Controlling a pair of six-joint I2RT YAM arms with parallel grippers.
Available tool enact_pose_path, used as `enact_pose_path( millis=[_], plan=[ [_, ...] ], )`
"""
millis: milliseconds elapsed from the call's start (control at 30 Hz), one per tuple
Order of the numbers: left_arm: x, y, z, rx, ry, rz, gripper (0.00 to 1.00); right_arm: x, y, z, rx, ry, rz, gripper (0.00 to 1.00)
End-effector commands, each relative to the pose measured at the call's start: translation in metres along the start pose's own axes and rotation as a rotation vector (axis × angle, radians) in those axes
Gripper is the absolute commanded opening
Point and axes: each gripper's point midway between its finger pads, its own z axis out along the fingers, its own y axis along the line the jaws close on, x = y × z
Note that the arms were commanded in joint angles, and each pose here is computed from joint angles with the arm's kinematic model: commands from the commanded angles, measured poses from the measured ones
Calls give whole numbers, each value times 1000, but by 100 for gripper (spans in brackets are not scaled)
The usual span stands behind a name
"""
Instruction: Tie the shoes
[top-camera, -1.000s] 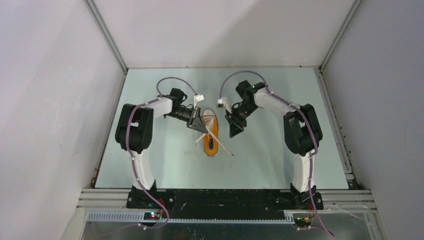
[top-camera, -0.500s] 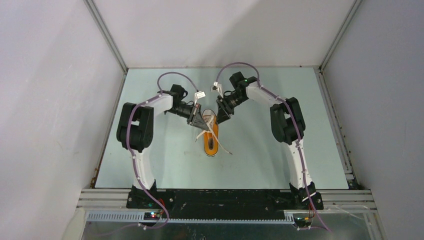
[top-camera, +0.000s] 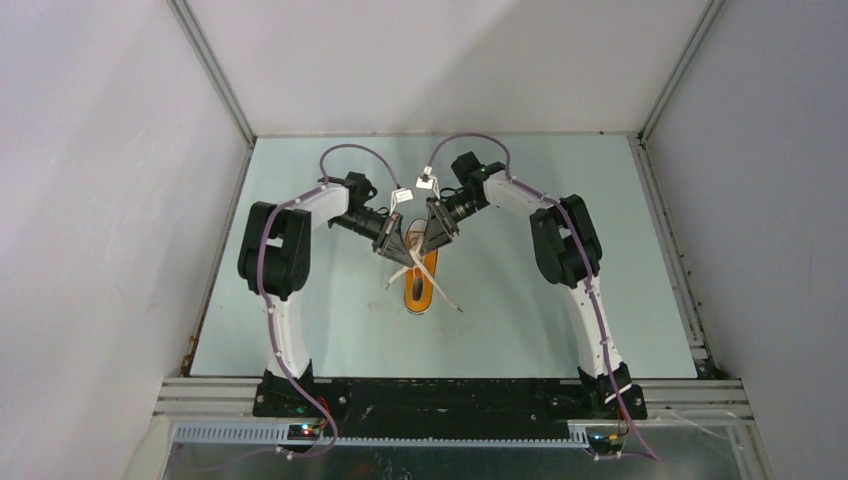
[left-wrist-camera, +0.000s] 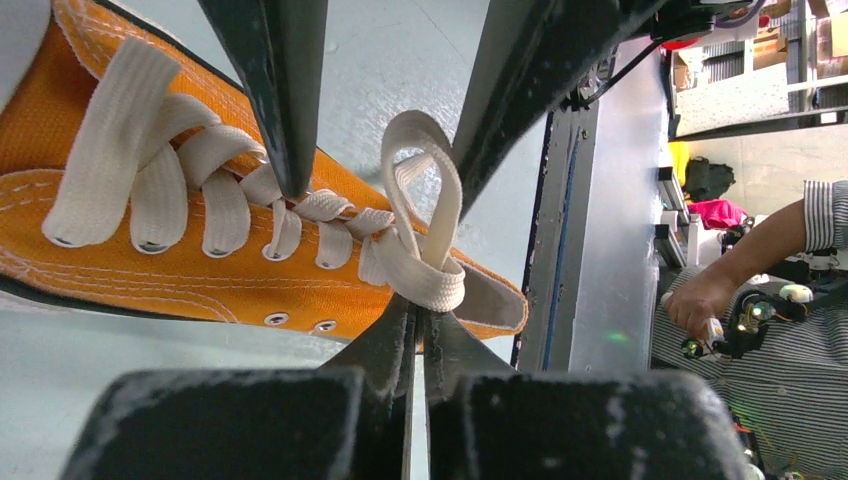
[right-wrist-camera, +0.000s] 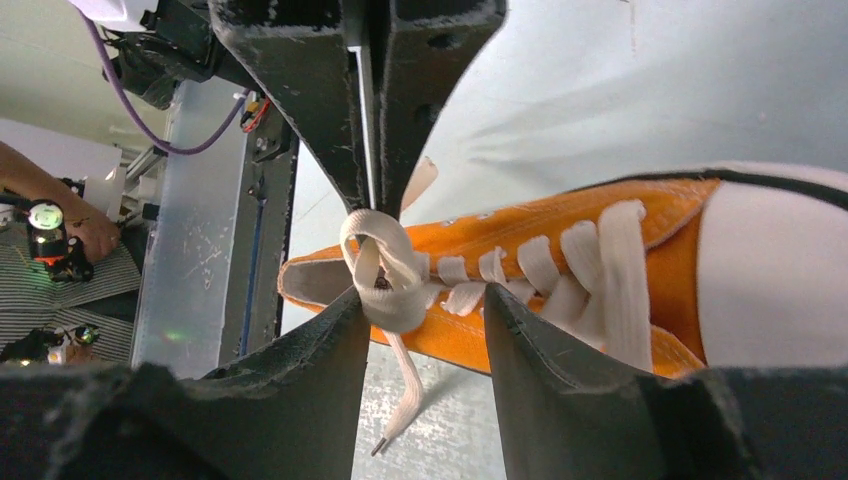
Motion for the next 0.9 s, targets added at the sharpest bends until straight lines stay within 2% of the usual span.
enact_pose_path(
  millis=[0,700,767,867],
  plan=[
    [-6,-10,-2,23,-10,52,4,-5,11,11,-64,-23,-28,48],
    [-14,-4,-2,-8,-60,20,4,-16,16,19,-150,-180,46,50],
    [-14,-6,-3,-10,-58,22,4,-19,17,20,-155,-192,38,49],
    [-13,-7,-5,-21,-54,24,4,-24,18,21,-160,-203,22,40]
  ],
)
